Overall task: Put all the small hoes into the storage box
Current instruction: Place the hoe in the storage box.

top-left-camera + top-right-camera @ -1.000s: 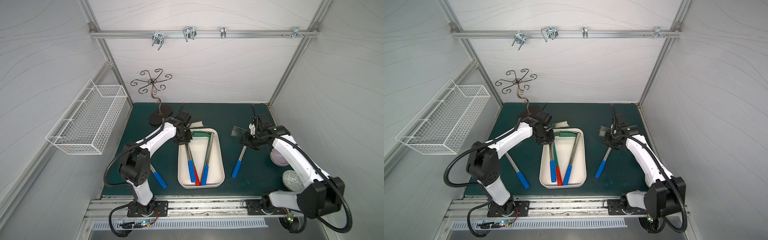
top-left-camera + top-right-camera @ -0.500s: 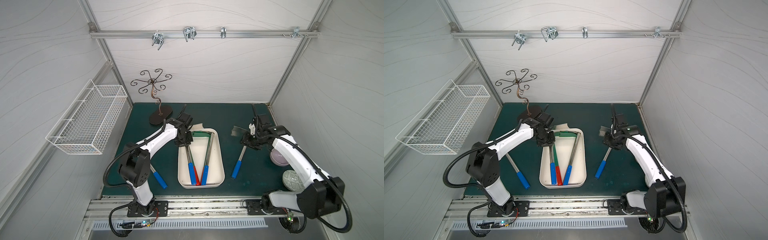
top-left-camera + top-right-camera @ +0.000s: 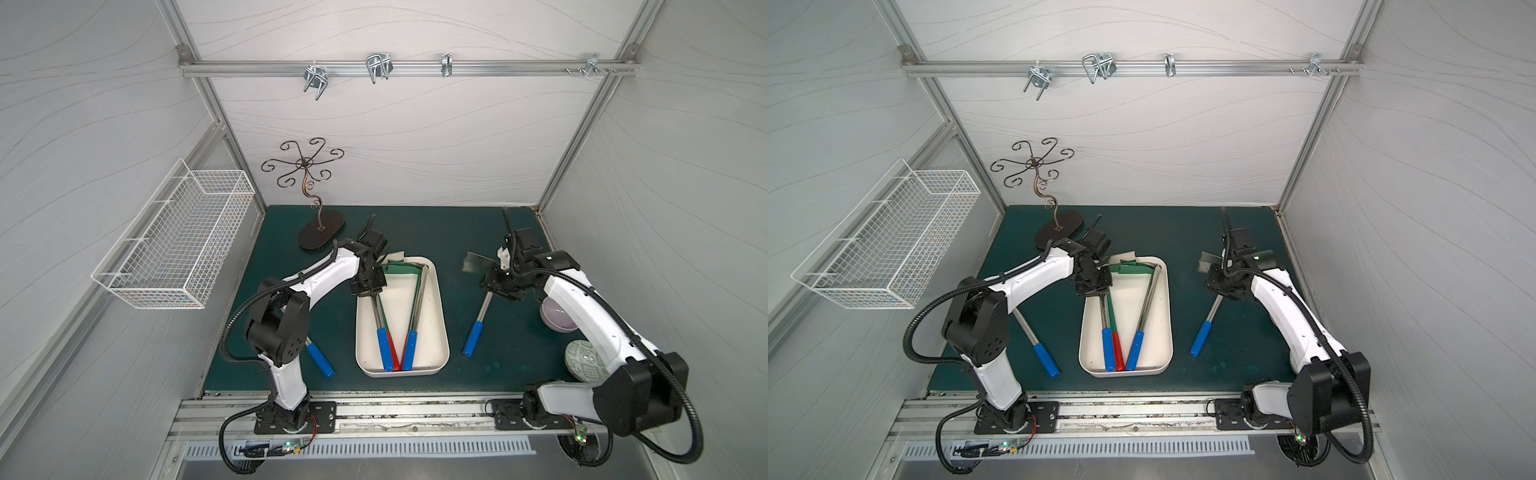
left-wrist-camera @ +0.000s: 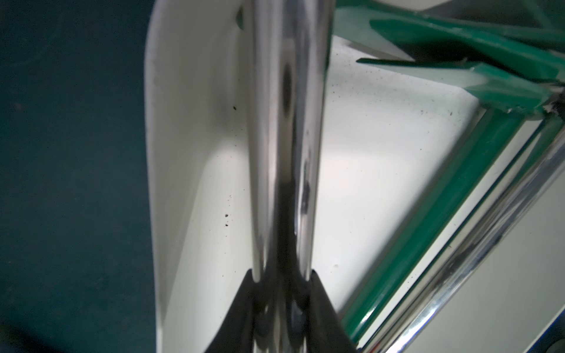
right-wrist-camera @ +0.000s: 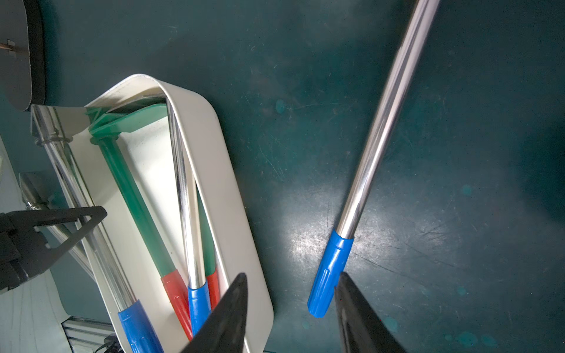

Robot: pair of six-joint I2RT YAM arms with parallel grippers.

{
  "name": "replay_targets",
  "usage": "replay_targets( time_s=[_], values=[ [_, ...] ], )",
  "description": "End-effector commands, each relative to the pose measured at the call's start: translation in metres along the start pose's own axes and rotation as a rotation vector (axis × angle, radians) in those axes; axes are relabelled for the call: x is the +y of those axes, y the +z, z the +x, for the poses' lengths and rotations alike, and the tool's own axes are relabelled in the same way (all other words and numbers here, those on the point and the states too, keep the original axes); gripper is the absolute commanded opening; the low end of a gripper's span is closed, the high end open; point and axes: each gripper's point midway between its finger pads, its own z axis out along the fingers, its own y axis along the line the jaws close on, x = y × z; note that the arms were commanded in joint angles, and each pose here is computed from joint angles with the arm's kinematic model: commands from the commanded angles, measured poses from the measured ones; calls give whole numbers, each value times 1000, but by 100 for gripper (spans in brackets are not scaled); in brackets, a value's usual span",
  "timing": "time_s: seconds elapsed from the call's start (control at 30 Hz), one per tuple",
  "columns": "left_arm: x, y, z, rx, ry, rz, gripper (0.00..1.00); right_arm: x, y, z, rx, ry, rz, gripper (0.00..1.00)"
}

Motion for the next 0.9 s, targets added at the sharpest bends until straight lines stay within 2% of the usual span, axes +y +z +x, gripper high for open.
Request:
replay_targets(
  time_s=[0.0, 0.3, 0.7, 0.87],
  values=[
    [-15, -14, -16, -63, -6, 33, 0, -4, 2, 5, 22, -6, 8, 49],
    [-19, -23, -26, -95, 3, 28, 0, -6, 1, 6, 21, -8, 14, 49],
    [-12, 4, -16, -20, 11, -17, 0, -7, 3, 8, 28, -6, 17, 48],
    [-14, -7, -18, -54, 17, 11, 0, -7, 4, 9, 32, -3, 16, 49]
  ],
)
